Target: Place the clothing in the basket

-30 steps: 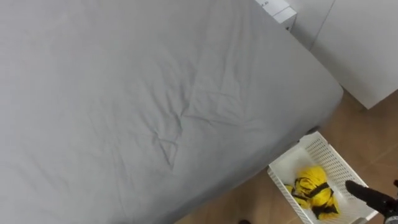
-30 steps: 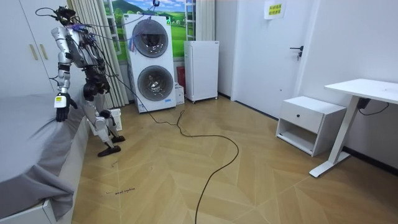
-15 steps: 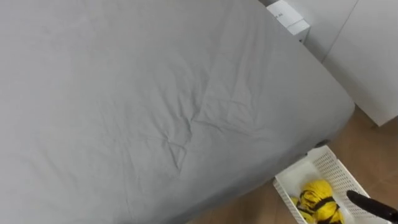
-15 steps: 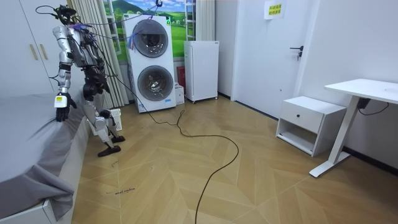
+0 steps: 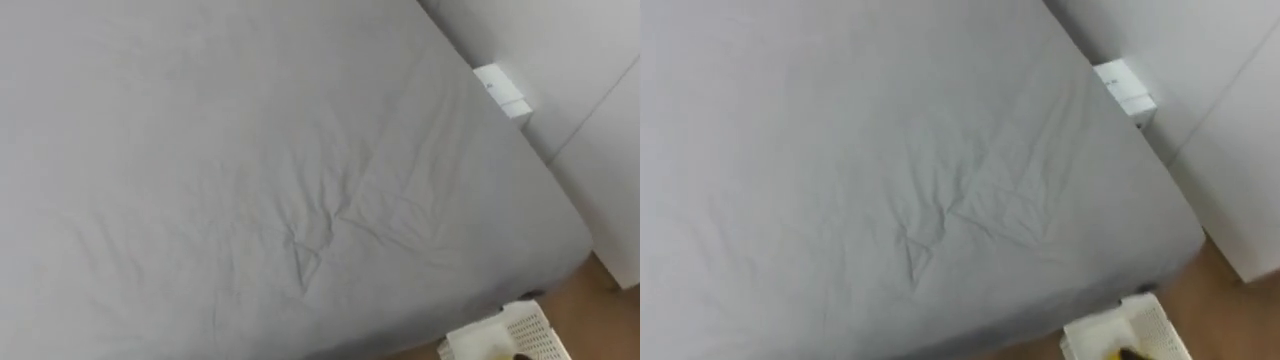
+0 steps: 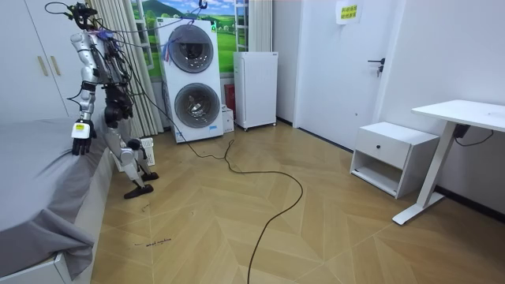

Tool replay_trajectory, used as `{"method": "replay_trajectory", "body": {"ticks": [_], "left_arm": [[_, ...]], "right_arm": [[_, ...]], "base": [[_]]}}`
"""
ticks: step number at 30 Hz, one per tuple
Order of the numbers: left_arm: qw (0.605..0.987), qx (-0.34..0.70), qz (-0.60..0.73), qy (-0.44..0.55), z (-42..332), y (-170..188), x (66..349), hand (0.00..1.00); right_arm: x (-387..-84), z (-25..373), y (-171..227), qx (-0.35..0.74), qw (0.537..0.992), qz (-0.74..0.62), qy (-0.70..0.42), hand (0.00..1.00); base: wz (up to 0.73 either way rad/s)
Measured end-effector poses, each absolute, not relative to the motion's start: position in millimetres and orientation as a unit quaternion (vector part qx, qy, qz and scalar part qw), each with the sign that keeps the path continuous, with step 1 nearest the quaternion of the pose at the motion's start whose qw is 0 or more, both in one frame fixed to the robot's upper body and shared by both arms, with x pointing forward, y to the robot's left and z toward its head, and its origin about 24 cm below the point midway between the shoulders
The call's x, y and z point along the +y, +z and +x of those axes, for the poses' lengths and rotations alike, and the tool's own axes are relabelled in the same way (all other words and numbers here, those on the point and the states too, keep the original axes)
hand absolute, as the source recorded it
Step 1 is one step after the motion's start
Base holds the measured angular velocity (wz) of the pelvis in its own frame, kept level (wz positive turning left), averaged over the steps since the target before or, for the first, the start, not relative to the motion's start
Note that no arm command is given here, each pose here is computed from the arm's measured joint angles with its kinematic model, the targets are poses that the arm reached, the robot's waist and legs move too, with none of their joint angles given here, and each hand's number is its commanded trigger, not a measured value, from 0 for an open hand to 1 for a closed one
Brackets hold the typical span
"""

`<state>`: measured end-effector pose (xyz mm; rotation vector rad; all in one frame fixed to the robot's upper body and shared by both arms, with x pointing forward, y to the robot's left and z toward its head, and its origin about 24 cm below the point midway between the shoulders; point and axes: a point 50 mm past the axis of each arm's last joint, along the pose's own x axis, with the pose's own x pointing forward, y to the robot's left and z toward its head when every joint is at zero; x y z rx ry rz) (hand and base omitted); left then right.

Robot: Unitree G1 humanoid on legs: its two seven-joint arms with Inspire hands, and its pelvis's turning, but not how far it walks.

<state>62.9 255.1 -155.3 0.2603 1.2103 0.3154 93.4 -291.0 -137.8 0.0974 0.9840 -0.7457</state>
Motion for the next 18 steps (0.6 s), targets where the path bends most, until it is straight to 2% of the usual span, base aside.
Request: {"method": "replay_trajectory", "body": {"ticks": [8, 18], "left_arm": [[0.812, 0.553, 0.108, 0.149, 62, -157, 246, 0.0], [0.806, 0.563, 0.123, 0.133, 55, -161, 236, 0.0]], "right_arm": [[-254, 75, -157, 0.534, 0.804, 0.046, -0.255, 0.0], [-244, 71, -162, 0.565, 0.803, -0.013, -0.187, 0.0]], "base": [[0.34], [0.17]]}}
